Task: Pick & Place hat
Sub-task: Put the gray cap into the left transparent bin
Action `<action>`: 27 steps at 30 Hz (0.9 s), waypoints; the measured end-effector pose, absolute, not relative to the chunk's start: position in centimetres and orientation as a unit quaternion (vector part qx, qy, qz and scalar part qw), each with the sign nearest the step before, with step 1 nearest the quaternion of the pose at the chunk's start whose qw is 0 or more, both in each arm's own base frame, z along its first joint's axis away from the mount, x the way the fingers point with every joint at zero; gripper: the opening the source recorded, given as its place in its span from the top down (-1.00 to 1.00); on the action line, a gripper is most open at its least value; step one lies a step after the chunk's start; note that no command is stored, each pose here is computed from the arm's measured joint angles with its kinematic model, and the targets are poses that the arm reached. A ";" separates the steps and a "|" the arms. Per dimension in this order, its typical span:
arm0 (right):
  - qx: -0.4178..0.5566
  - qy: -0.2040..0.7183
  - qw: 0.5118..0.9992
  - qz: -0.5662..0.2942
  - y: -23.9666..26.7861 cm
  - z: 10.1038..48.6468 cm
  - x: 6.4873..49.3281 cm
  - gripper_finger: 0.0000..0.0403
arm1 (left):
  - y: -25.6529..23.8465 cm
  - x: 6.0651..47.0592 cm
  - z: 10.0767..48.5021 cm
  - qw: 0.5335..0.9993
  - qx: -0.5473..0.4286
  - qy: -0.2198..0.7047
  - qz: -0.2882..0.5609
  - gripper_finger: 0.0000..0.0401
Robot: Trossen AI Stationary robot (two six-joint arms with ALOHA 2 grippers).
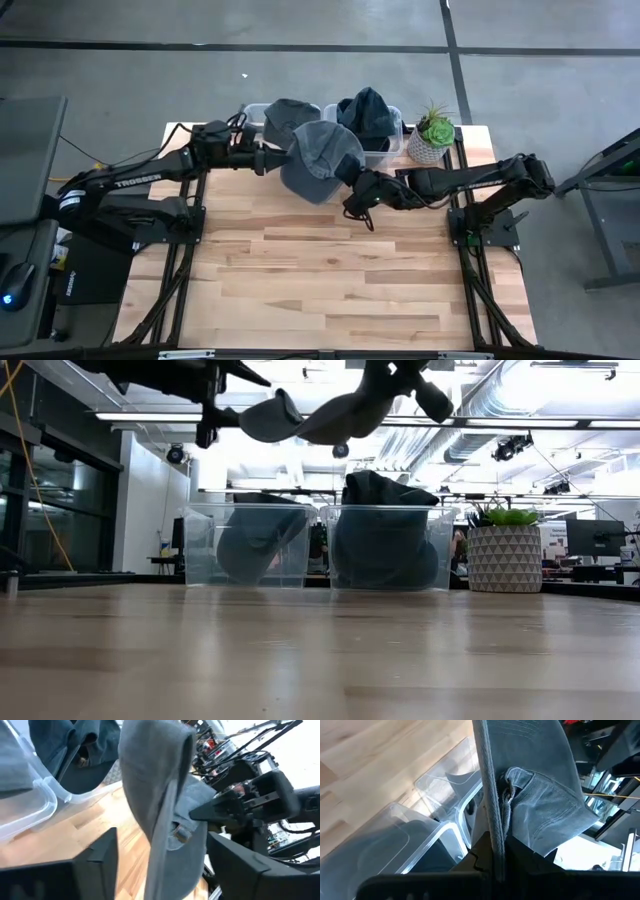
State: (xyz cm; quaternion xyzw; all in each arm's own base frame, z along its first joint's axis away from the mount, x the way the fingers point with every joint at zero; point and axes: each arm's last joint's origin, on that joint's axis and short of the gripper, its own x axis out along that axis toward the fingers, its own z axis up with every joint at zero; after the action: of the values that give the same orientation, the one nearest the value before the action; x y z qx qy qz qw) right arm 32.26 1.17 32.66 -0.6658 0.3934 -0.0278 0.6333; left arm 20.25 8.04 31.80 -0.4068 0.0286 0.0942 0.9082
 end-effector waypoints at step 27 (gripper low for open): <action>-0.670 0.343 0.658 -0.028 1.3 33.2 33.0 0.92 | 9.2 22.9 30.5 0.905 -0.413 0.018 0.095 -0.15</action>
State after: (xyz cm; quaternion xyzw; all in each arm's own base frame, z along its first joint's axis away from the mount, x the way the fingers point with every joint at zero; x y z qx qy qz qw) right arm 33.00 1.32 33.23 -0.6704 0.3427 -0.0278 0.6575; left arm 22.85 9.19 30.46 -0.4132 0.0185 0.0949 0.9055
